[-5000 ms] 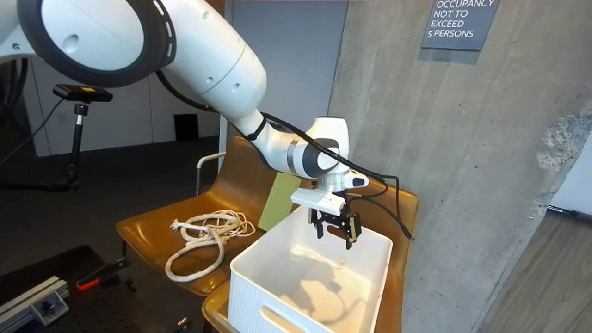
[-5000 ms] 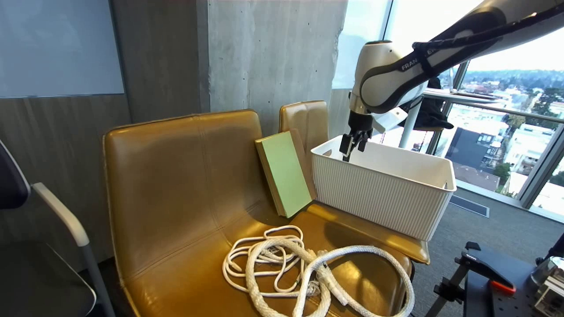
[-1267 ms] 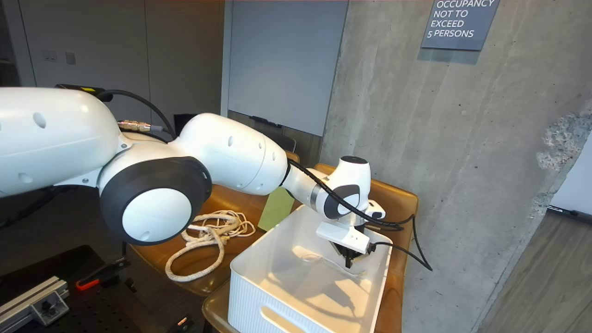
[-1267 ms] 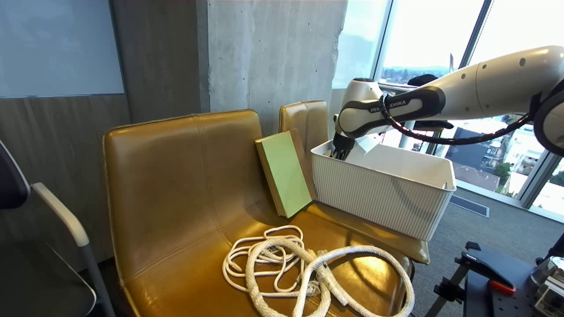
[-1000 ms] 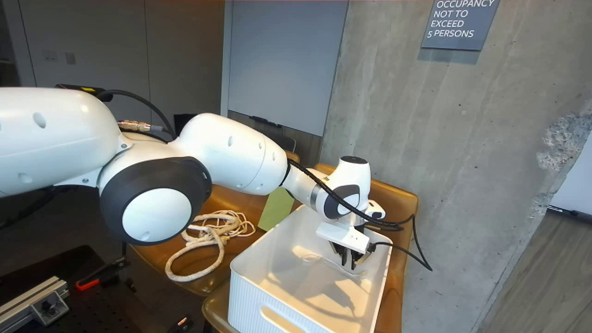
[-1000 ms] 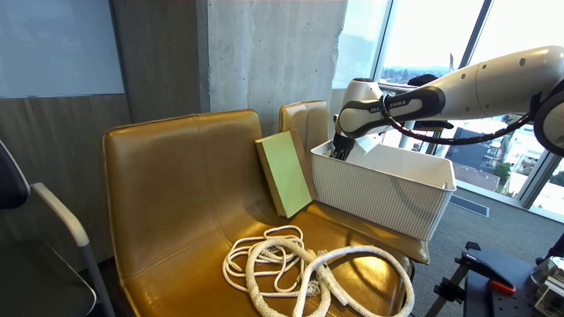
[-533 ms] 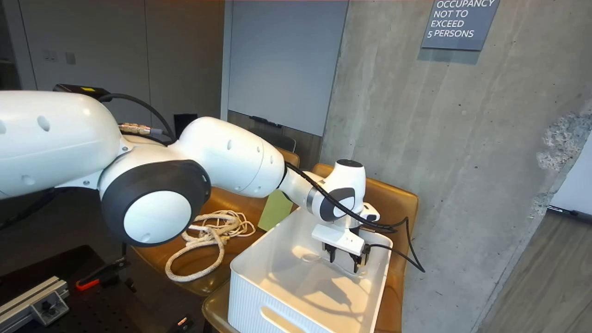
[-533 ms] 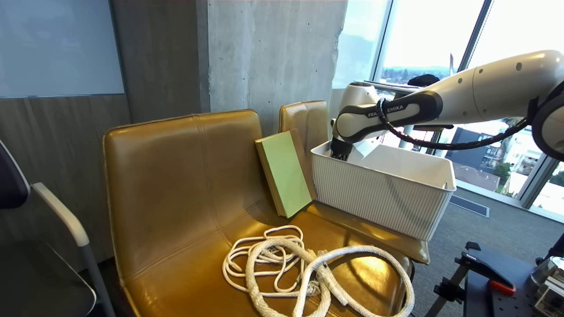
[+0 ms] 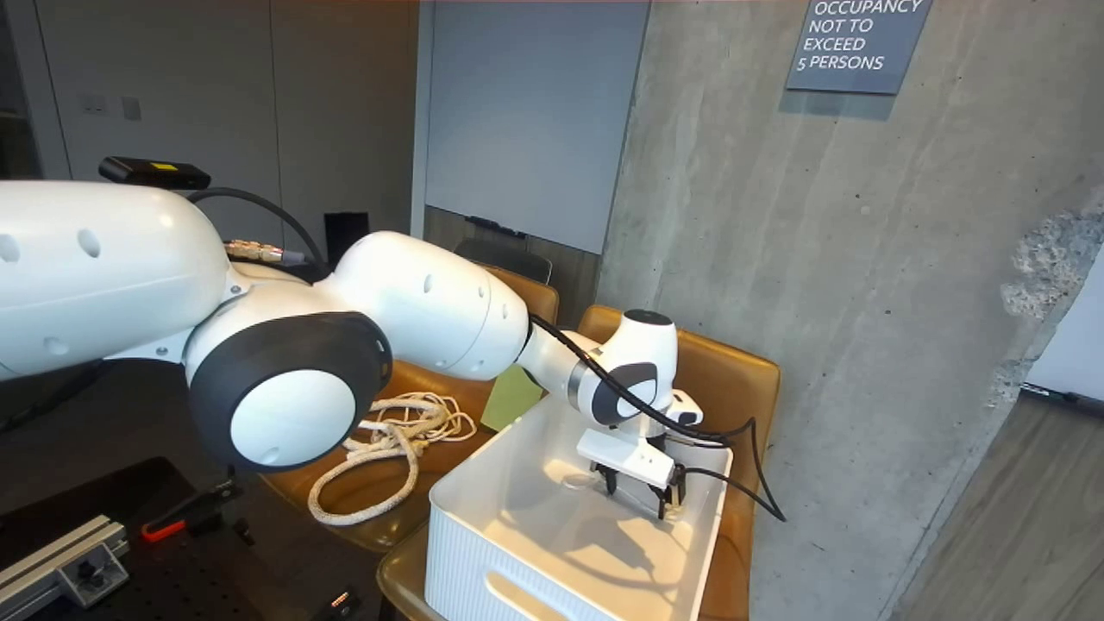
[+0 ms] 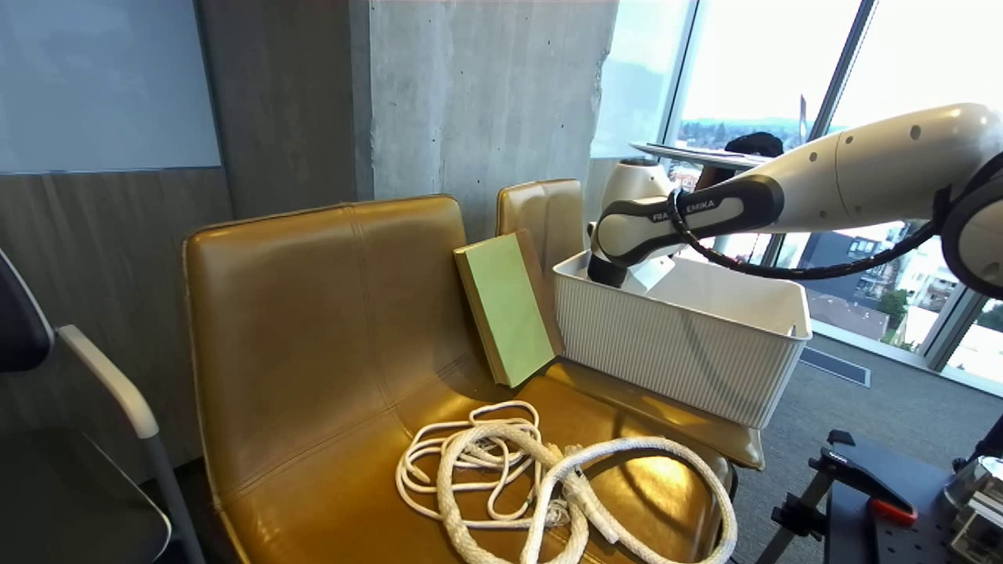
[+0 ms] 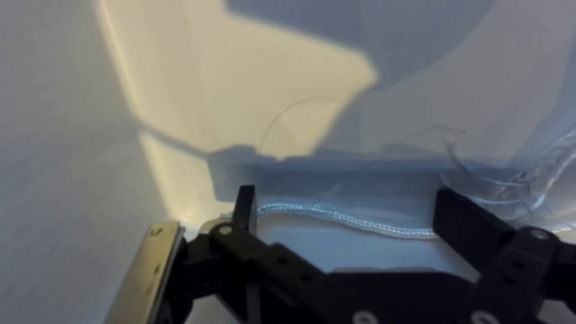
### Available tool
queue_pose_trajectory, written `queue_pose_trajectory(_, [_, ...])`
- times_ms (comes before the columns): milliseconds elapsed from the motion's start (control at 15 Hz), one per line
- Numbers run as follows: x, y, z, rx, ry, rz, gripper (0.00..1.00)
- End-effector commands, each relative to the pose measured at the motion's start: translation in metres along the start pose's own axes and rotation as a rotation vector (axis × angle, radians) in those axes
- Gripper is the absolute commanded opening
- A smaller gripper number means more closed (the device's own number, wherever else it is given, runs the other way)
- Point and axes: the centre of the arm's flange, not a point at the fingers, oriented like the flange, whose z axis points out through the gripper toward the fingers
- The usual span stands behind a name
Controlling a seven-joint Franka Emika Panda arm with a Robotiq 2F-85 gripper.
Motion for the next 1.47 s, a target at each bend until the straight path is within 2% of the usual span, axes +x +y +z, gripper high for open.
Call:
queue_pose_trajectory(0, [0.024,0.006,0.018,0.010,0.013,-0.025,1.00])
queue_pose_trajectory(67, [0.023,0.005,0.019,0.011,0.013,-0.027,1.00])
queue_pose_trajectory(200, [0.023,0.005,0.020,0.014,0.012,-0.032,0.74])
queue_pose_trajectory(733, [0.022,0.008,0.016,0.014,0.019,-0.047,0.13])
queue_pose_trajectory(867, [0.022,0.010,0.015,0.012,0.020,-0.048,0.01])
queue_pose_trajectory(1400, [0.019,0.025,0.003,0.006,0.015,-0.039,0.00])
